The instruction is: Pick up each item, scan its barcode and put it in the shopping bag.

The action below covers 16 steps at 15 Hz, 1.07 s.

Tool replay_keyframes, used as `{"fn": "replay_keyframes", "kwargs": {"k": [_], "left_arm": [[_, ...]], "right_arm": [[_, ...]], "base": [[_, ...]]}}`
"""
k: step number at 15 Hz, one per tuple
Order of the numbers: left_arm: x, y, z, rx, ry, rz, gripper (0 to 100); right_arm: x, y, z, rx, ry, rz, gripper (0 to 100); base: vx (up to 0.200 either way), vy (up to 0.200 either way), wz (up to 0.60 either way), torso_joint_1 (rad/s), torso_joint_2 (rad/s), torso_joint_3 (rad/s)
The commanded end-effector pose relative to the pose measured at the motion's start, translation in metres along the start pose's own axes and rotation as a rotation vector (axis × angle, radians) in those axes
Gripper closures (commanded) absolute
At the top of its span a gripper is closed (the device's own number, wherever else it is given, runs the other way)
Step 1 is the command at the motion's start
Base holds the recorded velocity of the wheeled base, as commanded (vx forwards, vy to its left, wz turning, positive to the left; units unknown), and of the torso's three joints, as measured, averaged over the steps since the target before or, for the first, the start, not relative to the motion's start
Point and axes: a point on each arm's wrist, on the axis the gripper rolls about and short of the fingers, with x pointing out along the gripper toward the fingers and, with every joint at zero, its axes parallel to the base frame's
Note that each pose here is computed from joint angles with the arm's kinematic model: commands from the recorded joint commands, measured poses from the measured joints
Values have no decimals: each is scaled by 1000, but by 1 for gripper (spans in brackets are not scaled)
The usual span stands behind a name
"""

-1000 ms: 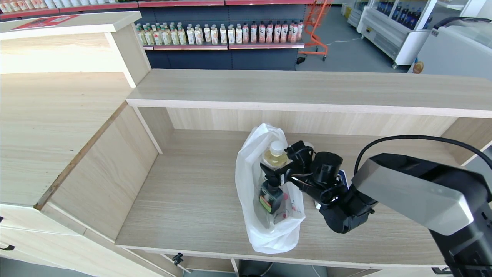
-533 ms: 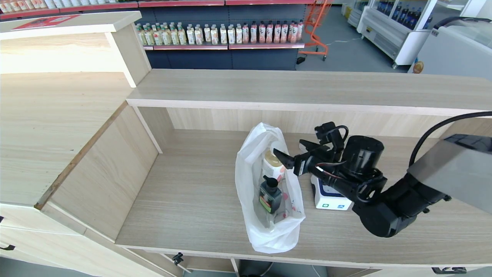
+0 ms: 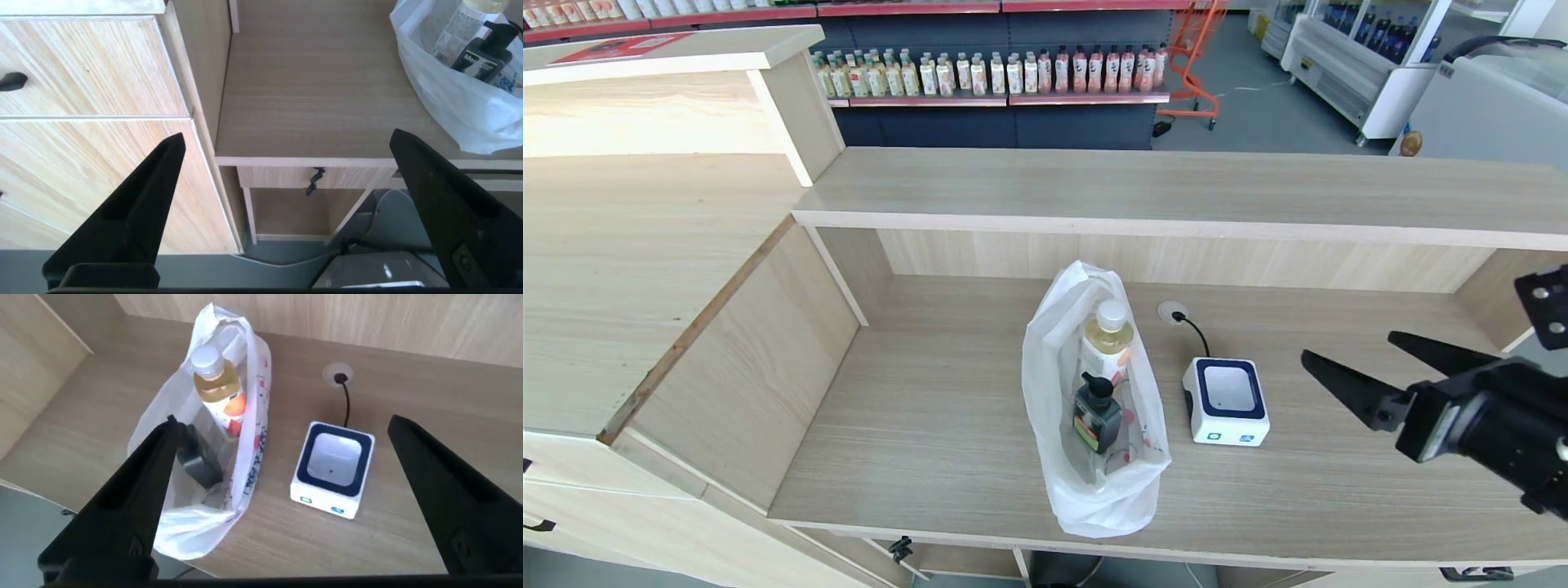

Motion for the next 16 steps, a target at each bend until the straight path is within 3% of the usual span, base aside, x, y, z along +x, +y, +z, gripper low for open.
{"fn": "replay_keyframes", "kwargs": {"k": [1,8,11,12,14,16], "left_arm": [[0,0,0,0,0,0,0],[0,0,0,0,0,0,0],[0,0,0,0,0,0,0],[0,0,0,0,1,0,0],[0,0,0,0,1,0,0],[0,0,0,0,0,0,0]], "right_arm": [[-137,-25,-66,-32,65,-316,0],[-163,-27,-75,-7,-12,-296,0],[-163,-15,-98,-37,-121,-230,0],[-166,-13,-110,-52,-64,-234,0],[-171,-12,-114,-50,-83,-228,0],[-173,-13,-117,-18,-85,-317,0]], "base": [[0,0,0,0,0,0],[0,0,0,0,0,0],[0,0,0,0,0,0],[0,0,0,0,0,0],[0,0,0,0,0,0],[0,0,0,0,0,0]]}}
